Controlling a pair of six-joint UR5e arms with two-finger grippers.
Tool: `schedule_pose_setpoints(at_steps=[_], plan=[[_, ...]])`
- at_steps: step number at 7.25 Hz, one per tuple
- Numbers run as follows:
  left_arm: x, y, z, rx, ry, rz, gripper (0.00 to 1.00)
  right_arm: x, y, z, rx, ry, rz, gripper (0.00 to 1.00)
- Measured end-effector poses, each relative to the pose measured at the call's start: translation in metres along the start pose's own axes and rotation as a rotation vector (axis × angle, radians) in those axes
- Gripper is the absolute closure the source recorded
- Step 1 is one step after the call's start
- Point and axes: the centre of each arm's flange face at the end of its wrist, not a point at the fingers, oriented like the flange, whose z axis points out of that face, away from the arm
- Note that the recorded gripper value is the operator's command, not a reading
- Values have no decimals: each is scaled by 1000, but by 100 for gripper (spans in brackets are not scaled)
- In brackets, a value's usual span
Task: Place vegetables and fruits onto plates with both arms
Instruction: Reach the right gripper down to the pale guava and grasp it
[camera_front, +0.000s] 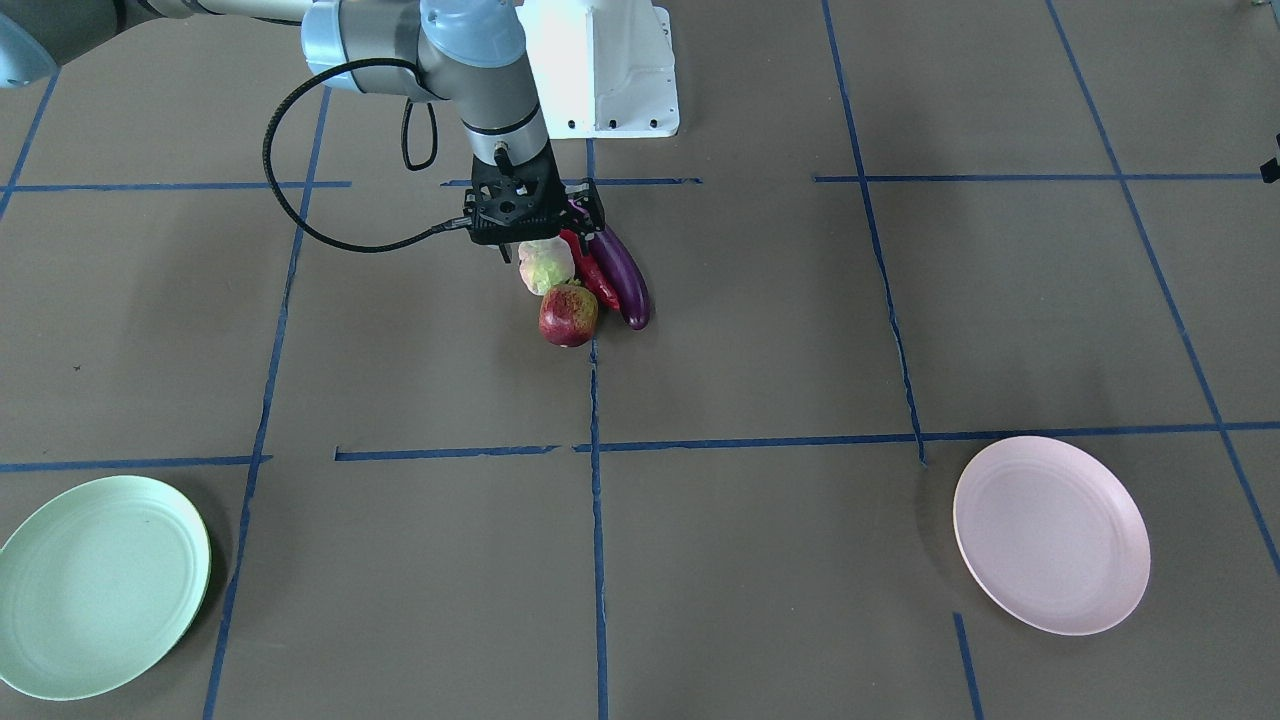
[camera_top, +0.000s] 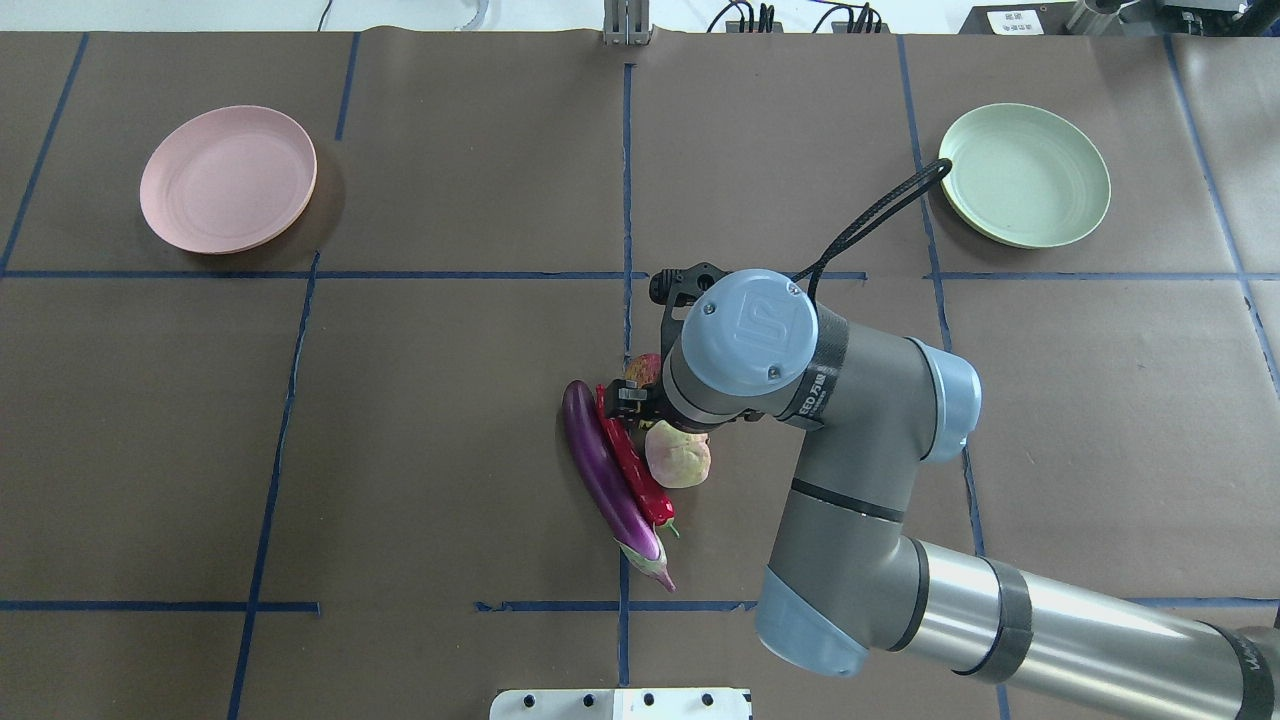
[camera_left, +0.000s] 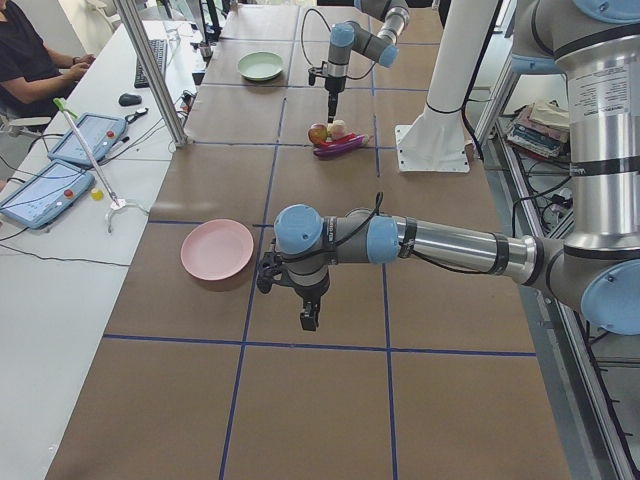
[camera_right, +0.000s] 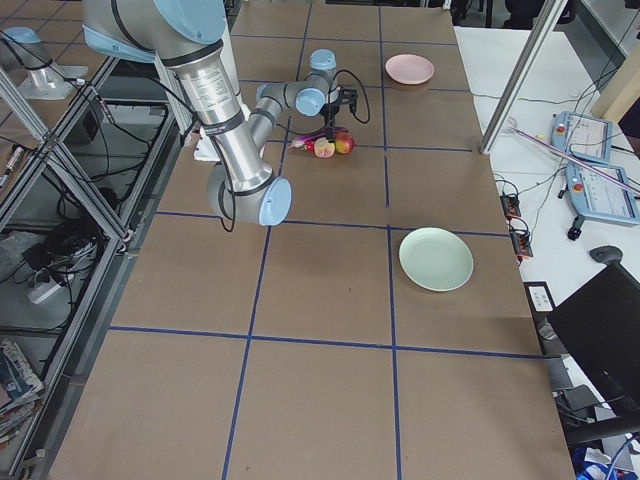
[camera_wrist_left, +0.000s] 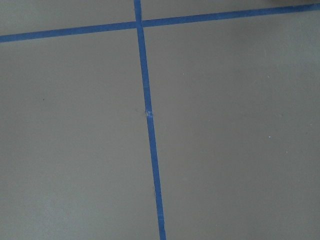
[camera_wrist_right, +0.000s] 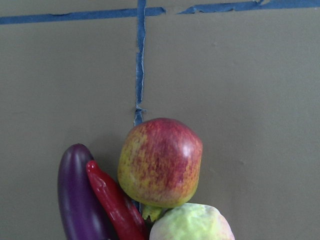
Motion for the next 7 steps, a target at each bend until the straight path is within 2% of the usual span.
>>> schedule_pose_setpoints(at_steps=[2, 5, 6, 7], plan=[[0, 0, 0, 1, 5, 0, 0, -7, 5, 24, -22, 51, -2, 1], [2, 0, -1, 3, 16, 1, 0, -2, 6, 44, -36, 90, 2, 5], [2, 0, 0, 3, 22, 1, 0, -2, 8, 48, -42, 97, 1, 40], [3, 0, 0, 4, 29, 0, 0, -2, 11, 51, -49, 99, -2, 83]])
